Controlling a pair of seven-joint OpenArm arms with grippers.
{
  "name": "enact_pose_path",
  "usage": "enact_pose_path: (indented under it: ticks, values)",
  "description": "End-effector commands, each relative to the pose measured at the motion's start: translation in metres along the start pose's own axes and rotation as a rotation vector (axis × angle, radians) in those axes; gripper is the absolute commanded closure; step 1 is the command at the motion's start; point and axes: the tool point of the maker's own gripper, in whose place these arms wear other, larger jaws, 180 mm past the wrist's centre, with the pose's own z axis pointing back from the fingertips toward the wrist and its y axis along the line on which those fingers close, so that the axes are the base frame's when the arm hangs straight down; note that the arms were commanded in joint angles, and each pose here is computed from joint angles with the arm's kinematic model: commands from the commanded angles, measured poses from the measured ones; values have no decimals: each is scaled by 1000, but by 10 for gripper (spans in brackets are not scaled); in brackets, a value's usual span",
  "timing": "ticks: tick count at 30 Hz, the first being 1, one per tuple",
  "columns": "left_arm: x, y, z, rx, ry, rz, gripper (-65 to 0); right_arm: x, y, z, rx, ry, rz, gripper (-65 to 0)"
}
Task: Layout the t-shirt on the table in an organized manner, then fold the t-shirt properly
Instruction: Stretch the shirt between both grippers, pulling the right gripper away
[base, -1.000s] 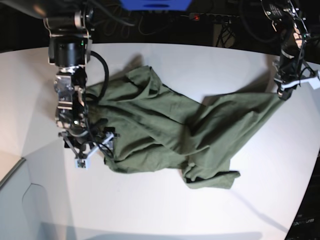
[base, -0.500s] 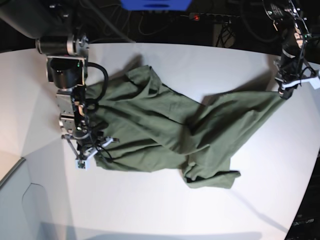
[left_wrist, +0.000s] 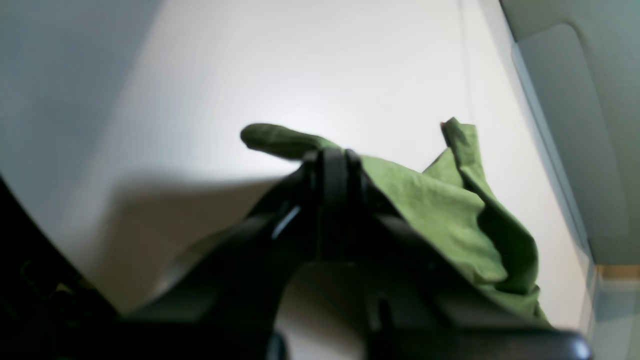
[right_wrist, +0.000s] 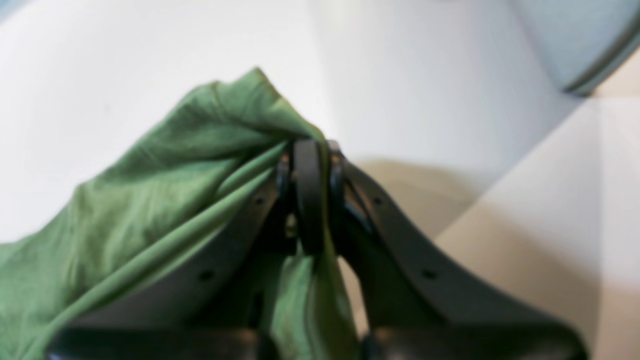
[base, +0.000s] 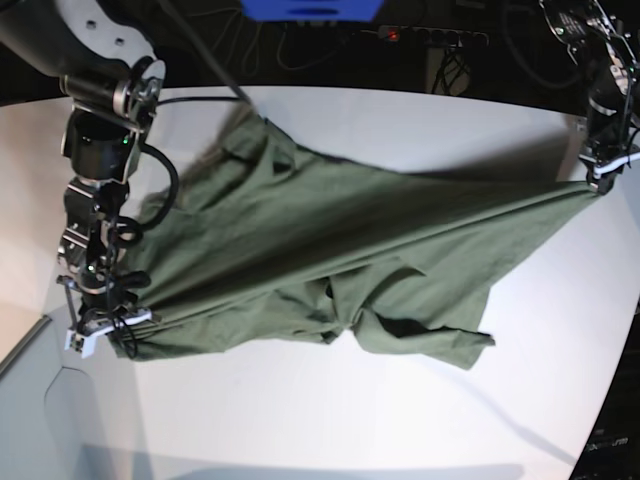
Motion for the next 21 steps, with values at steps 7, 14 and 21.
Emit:
enact_pose_path:
  ticks: [7,14,21]
  values:
    - [6,-7,1,-23,-35,4,0,29,12,-10,22,-49,7,-59]
    - [3,-6,2,-20,-30,9,0,38,7,-9,15,-68,25,-387]
    - [2,-5,2,-19,-28,10,0,51,7,60,4,-243,72,-410]
